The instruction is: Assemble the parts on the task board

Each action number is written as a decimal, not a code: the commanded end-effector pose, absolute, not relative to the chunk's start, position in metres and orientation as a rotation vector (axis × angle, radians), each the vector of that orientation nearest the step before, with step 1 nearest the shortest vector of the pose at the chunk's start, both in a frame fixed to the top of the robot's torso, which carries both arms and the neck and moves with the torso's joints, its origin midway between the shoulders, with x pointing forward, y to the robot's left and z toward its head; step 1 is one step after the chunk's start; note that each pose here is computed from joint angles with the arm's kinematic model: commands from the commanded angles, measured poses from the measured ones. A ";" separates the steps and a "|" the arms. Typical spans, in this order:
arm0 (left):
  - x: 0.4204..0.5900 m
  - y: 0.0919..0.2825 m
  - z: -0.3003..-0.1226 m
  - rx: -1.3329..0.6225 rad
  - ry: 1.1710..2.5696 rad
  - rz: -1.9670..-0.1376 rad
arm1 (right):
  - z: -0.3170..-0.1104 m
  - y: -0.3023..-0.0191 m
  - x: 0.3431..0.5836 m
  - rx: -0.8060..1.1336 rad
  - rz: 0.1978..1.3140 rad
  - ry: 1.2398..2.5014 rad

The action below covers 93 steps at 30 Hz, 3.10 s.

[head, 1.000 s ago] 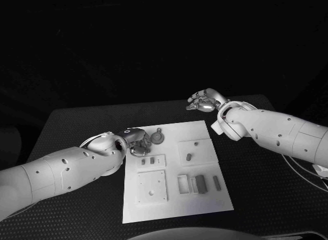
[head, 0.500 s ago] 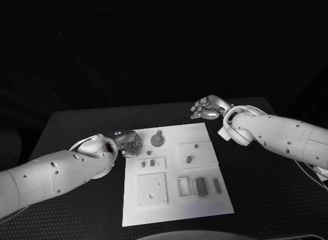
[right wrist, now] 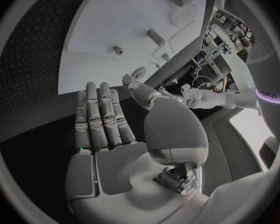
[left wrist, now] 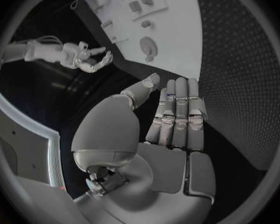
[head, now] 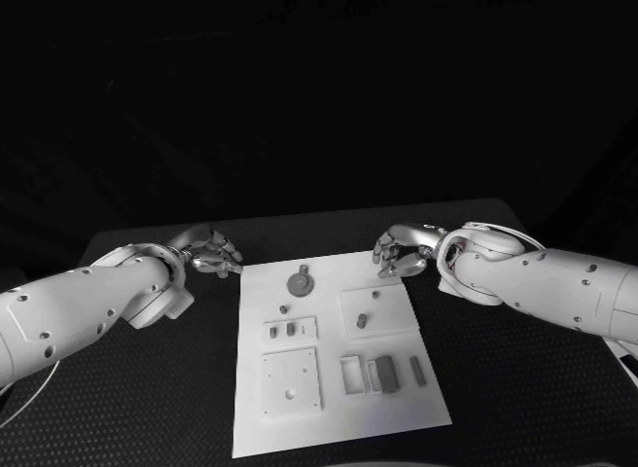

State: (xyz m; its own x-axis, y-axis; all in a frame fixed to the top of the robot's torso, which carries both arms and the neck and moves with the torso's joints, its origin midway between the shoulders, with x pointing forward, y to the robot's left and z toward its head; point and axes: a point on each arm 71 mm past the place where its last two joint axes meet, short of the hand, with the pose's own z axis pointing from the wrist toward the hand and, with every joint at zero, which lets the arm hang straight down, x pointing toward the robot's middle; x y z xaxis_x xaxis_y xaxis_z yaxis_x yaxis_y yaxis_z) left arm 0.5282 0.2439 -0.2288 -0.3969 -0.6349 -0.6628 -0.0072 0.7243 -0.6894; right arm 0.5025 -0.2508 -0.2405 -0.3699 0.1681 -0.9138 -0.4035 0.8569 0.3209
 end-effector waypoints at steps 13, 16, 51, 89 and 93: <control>0.524 0.241 -0.220 -0.931 1.731 -1.206 | -0.262 -0.236 0.480 -0.536 0.394 1.844; 0.524 0.240 -0.220 -0.930 1.730 -1.214 | -0.266 -0.234 0.478 -0.555 0.384 1.837; 0.525 0.237 -0.221 -0.939 1.742 -1.208 | -0.287 -0.213 0.475 -0.625 0.392 1.866; 0.527 0.239 -0.222 -0.931 1.750 -1.189 | -0.291 -0.203 0.467 -0.623 0.393 1.739; 0.527 0.239 -0.222 -0.931 1.751 -1.189 | -0.290 -0.204 0.466 -0.620 0.389 1.733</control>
